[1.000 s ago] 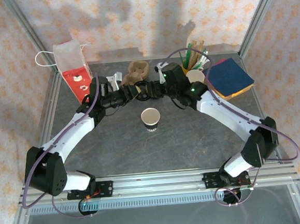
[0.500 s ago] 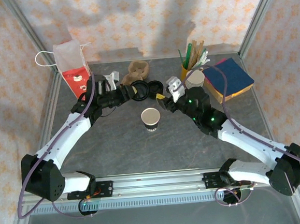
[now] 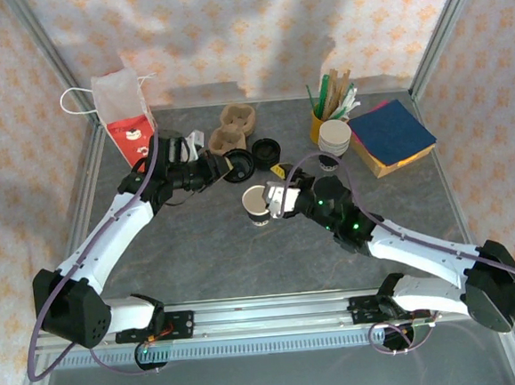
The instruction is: Pack the takeout coffee
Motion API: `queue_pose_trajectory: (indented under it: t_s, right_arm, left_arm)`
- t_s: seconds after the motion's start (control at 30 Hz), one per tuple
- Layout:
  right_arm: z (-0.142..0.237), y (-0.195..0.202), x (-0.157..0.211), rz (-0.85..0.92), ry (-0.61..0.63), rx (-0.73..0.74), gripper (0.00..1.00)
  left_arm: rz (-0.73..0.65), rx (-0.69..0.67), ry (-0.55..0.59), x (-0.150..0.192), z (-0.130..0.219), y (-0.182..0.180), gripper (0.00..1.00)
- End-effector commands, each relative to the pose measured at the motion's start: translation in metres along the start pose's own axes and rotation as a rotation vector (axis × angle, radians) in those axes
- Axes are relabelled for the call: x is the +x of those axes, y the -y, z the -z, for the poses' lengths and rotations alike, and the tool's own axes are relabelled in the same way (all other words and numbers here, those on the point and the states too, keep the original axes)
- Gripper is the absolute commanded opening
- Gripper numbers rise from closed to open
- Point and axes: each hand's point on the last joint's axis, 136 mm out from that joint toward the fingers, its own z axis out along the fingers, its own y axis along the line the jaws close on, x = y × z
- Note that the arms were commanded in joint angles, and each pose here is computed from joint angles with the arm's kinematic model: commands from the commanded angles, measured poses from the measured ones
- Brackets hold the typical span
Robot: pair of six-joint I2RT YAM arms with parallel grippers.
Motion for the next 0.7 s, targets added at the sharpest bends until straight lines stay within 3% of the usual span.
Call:
queue_pose_trajectory:
  t_s: [0.0,0.43,0.67]
  right_arm:
    - [0.007,0.022,-0.031,0.105,0.104,0.066,0.54]
    - [-0.003,0.020,-0.042,0.173,0.085,-0.011,0.42]
    - [-0.011,0.011,-0.042,0.201,0.061,-0.094,0.42]
  left_arm:
    - [0.035,0.033,-0.034,0.003,0.009,0.013,0.09]
    - [0.070,0.036,-0.105,0.019,0.008,0.014,0.10]
    - [0.079,0.052,-0.109,0.020,0.008,0.017,0.09]
